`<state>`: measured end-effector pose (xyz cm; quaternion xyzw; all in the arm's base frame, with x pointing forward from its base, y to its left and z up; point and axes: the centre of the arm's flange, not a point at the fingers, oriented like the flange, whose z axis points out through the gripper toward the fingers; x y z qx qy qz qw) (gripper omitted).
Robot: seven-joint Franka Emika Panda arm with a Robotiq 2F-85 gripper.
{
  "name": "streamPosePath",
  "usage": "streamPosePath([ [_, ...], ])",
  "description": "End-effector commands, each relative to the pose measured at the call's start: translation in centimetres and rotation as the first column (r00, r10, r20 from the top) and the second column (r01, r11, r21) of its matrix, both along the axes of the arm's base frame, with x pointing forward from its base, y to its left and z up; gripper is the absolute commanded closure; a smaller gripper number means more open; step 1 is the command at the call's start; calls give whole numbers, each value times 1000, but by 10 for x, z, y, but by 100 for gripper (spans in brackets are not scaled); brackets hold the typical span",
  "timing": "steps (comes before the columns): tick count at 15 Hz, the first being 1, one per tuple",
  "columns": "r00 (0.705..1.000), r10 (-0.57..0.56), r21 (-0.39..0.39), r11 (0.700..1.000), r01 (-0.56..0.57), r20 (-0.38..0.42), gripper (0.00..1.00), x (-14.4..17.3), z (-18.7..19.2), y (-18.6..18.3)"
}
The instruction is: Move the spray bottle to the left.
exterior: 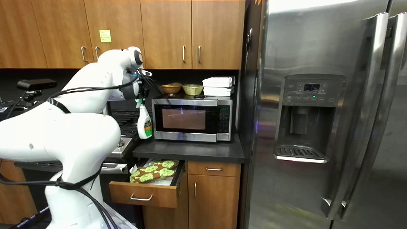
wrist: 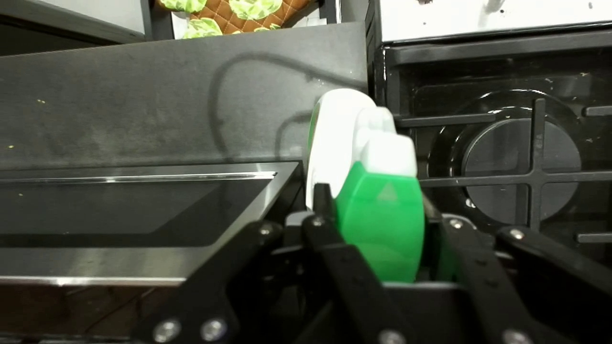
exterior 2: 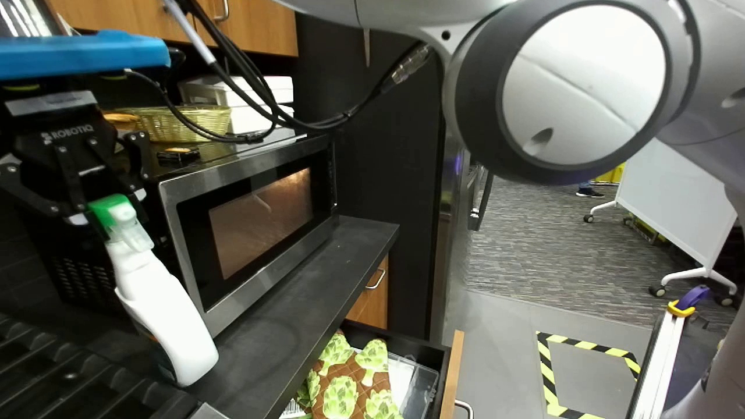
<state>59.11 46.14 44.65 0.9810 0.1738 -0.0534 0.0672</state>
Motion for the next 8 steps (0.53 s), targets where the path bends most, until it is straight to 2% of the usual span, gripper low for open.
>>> streamPosePath([
  [1, 1000, -5, -19, 1000, 6, 16, 85, -22, 19, -15],
  [8, 999, 26, -17, 1000, -25, 24, 85, -23, 35, 1],
])
